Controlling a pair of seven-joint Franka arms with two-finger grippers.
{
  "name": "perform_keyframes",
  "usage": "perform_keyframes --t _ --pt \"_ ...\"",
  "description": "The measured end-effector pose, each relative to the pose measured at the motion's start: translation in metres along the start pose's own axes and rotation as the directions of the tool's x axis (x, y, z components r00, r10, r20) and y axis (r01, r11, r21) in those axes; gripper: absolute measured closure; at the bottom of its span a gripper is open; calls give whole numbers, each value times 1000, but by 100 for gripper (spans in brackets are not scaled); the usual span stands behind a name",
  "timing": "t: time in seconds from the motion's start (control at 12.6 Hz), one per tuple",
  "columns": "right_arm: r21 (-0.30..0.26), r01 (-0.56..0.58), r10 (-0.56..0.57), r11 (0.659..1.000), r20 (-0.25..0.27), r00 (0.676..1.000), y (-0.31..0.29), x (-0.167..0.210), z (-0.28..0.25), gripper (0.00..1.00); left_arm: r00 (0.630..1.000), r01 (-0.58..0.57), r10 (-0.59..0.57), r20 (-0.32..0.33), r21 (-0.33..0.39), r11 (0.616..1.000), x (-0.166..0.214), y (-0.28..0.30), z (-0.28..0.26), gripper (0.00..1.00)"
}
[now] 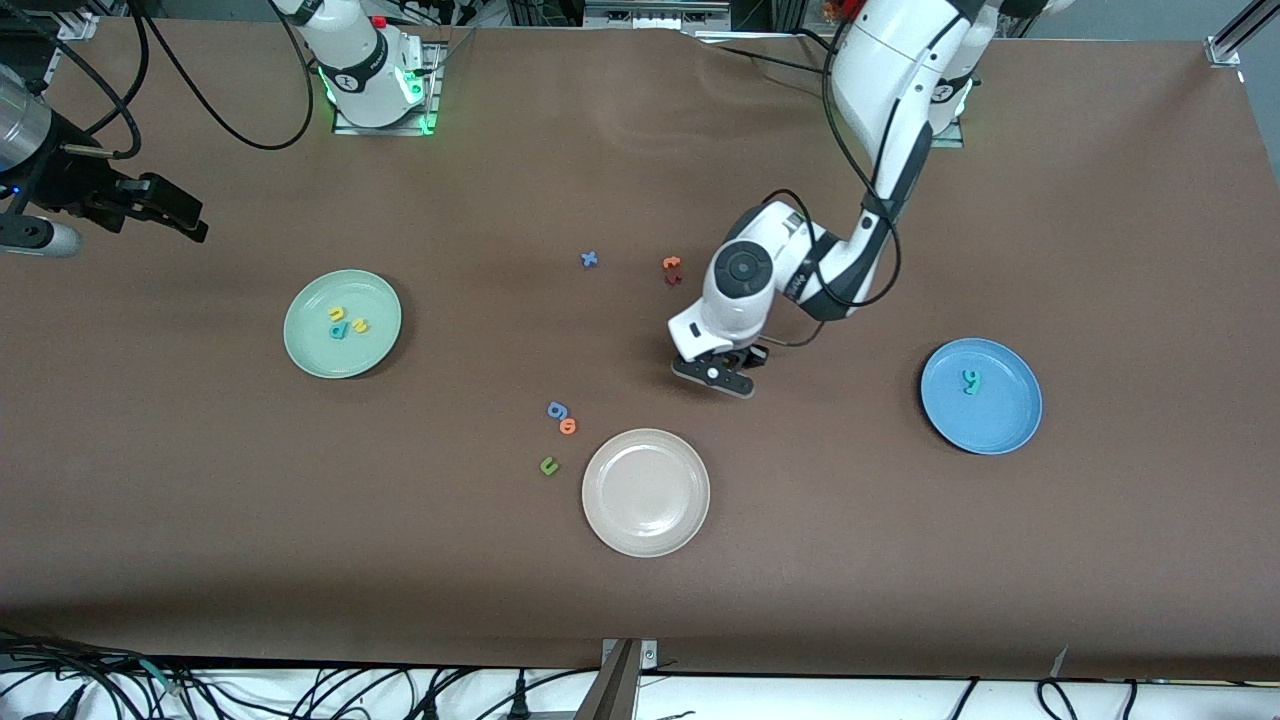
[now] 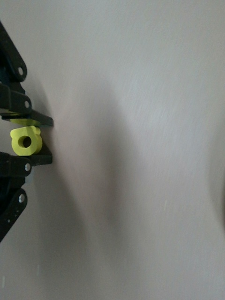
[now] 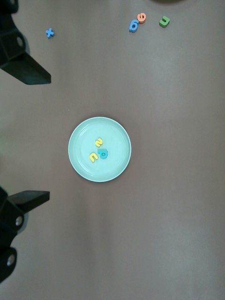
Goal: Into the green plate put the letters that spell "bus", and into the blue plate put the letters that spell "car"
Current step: 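Carry the yellow a to the blue plate and open the left gripper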
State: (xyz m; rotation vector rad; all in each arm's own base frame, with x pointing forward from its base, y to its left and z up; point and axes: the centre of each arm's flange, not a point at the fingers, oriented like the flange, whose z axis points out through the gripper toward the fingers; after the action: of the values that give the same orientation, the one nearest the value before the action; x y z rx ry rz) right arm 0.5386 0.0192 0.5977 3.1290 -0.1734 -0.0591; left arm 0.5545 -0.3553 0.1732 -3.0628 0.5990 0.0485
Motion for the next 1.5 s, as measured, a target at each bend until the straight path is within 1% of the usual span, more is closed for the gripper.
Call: perform_keyframes --t 0.16,0.32,0.47,0.63,1.19,1.35,1.5 --pt "0 0 0 1000 0 1000 0 0 0 0 997 -69 69 16 -5 998 8 -75 -1 71" --pt "0 0 0 1000 0 1000 0 0 0 0 990 -143 142 22 10 990 8 -144 -6 71" --pt "0 1 -1 1000 0 1000 0 0 0 0 980 -197 196 23 25 980 4 -201 -11 71" --pt "0 1 -1 1000 0 1000 0 0 0 0 971 -240 239 15 18 971 -2 -246 -17 71" --pt "0 1 -1 1000 0 1000 -1 0 0 0 936 -349 349 56 -6 937 -40 -348 -47 71" --pt "0 1 -1 1000 0 1000 -1 0 0 0 928 -366 367 70 -24 930 -55 -366 -40 71" --pt "0 1 -1 1000 0 1000 -1 0 0 0 926 -363 366 92 -47 931 -68 -371 -26 71"
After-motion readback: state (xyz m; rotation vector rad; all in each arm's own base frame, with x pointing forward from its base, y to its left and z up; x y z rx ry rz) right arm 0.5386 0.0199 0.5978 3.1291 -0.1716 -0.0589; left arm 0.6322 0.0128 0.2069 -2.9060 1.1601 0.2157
